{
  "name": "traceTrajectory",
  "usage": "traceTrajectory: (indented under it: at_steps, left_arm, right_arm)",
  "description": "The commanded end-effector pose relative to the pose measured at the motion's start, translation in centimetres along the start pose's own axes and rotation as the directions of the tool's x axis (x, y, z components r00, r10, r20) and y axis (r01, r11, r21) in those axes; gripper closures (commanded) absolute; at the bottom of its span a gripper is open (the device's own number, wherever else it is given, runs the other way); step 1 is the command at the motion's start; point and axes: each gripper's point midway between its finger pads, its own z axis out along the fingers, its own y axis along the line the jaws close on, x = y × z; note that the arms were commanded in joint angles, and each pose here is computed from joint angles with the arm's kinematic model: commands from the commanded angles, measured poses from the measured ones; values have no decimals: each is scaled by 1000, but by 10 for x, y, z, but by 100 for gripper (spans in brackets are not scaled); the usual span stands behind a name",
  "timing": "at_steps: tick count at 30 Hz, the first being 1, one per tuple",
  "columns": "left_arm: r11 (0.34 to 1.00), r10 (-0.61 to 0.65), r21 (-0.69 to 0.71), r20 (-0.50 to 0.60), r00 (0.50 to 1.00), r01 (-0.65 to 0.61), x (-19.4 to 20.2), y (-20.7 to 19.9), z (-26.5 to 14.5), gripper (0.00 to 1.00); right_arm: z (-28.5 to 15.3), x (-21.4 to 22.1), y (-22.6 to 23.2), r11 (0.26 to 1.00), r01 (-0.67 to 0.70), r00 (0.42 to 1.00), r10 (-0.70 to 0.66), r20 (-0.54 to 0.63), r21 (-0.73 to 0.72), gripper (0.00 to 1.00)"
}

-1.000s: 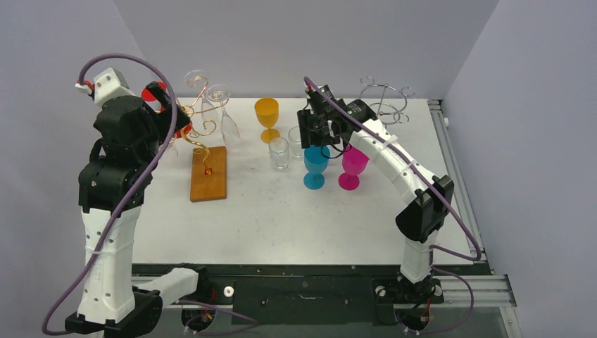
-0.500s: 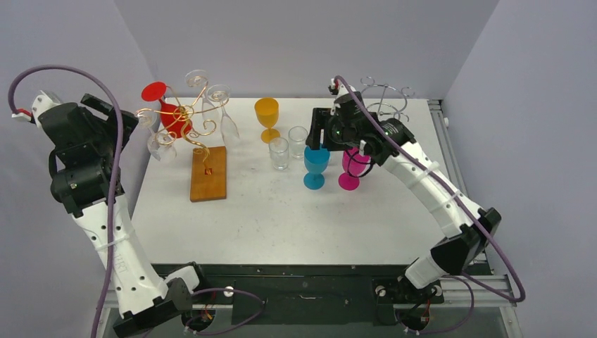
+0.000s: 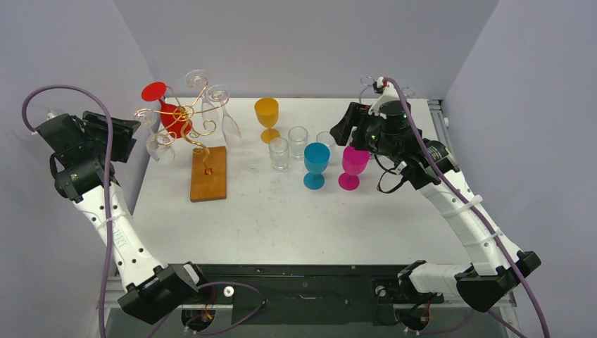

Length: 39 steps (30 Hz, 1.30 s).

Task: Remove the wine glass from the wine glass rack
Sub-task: Pick up the wine glass from the wine rack.

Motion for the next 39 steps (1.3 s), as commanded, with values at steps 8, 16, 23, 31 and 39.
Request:
traceTrajectory:
  at_steps: [8, 16, 23, 31, 39]
  left_arm:
    - [992, -35, 125, 14, 999, 33, -11, -10, 15, 54]
    - [982, -85, 169, -4, 996, 85, -10, -8, 28, 58]
    - [979, -97, 180, -7, 995, 97, -11, -8, 33, 66]
    - [972, -120, 201, -16, 993, 121, -12, -11, 37, 74]
    - [966, -140, 217, -25, 990, 142, -12, -13, 39, 80]
  right_arm:
    - [1, -9, 3, 999, -7, 999, 8, 39, -35, 38]
    - [2, -6, 3, 999, -1, 1000, 2, 25, -41, 38]
    - [3, -5, 2, 999, 3, 1000, -2, 21, -37, 38]
    - [5, -4, 2, 999, 5, 1000, -5, 15, -36, 39]
    - [6, -4, 0, 999, 2, 1000, -2, 12, -33, 39]
